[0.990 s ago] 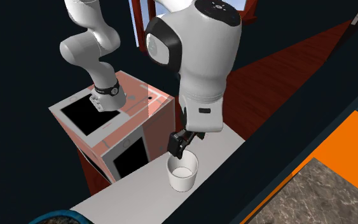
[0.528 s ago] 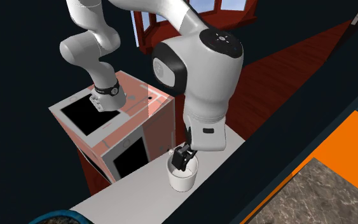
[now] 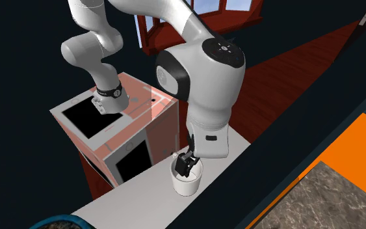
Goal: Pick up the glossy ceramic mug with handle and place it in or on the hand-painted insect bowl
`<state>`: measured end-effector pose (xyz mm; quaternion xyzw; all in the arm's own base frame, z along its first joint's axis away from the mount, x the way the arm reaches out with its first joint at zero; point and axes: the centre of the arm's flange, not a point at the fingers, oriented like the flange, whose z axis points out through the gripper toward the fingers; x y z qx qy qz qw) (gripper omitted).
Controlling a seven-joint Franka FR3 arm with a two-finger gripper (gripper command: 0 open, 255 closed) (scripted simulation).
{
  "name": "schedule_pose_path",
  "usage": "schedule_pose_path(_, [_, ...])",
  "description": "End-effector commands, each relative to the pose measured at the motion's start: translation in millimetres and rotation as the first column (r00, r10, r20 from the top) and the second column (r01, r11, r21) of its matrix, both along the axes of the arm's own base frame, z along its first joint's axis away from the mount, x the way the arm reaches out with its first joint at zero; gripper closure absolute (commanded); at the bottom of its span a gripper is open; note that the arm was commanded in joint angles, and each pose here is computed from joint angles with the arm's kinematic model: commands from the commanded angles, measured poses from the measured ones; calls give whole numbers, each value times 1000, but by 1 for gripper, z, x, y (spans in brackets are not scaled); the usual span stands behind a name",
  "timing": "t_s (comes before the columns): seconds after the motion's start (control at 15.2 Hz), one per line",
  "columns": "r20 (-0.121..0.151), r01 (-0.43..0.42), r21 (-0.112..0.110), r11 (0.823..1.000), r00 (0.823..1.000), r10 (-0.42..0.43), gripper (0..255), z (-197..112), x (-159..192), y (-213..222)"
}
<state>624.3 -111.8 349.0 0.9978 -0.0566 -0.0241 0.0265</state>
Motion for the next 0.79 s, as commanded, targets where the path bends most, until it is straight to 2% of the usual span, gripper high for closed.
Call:
schedule_pose_path(0.0, [0, 0, 0, 1000, 1000, 0, 0, 0, 0, 0])
schedule_pose_path(0.07, [0, 0, 0, 1000, 1000, 0, 255, 0, 0, 0])
schedule_pose_path(0.73, [0, 0, 0, 1000, 1000, 0, 255, 5, 0, 0])
